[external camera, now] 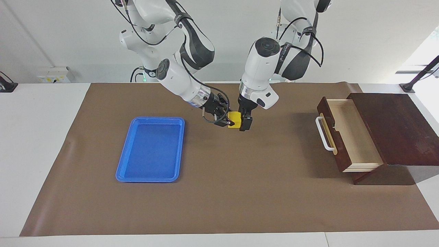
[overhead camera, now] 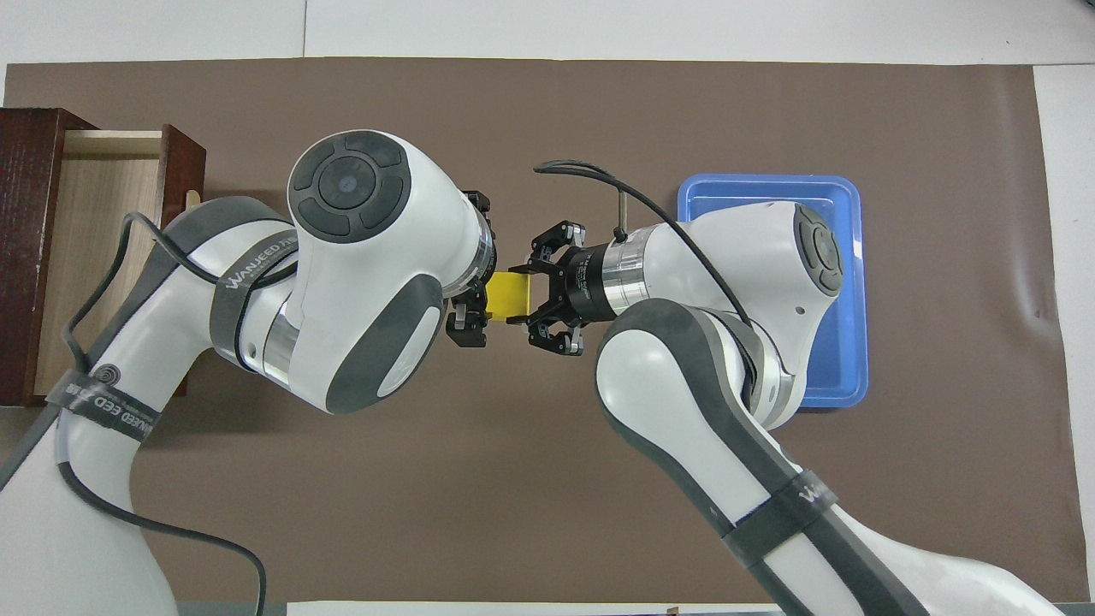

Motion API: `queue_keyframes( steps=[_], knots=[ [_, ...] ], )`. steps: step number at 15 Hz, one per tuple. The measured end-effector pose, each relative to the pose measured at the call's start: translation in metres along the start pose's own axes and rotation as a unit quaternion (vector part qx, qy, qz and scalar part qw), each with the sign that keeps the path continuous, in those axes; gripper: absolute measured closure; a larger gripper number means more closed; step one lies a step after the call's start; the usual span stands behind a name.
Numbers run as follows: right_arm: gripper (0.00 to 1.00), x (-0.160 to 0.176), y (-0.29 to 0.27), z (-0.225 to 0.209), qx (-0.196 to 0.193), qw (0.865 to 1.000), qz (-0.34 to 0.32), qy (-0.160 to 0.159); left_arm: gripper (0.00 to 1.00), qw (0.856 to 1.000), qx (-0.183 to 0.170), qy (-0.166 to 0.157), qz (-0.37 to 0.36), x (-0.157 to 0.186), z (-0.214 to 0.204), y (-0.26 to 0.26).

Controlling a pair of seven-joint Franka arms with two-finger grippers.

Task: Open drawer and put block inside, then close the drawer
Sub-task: 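Grasp the block with the left gripper and open the right gripper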

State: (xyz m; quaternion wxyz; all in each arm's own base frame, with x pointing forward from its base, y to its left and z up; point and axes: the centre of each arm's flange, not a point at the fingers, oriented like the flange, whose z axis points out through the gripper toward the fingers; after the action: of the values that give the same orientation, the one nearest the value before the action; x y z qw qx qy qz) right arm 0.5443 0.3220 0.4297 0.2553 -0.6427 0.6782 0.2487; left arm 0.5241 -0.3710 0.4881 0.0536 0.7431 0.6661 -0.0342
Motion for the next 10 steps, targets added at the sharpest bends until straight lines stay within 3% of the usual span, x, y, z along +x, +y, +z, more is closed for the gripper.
queue_keyframes(
  steps=[9,10],
  knots=[
    [0.45,-0.003,-0.001,-0.002,0.002,1.000,-0.002,-0.002,0.00,1.000,0.011,0.005,0.012,-0.012,0.008,-0.011],
    [0.45,-0.003,-0.001,-0.002,0.002,1.000,-0.002,-0.002,0.09,1.000,0.012,0.006,0.012,-0.011,0.009,-0.012]
  ],
)
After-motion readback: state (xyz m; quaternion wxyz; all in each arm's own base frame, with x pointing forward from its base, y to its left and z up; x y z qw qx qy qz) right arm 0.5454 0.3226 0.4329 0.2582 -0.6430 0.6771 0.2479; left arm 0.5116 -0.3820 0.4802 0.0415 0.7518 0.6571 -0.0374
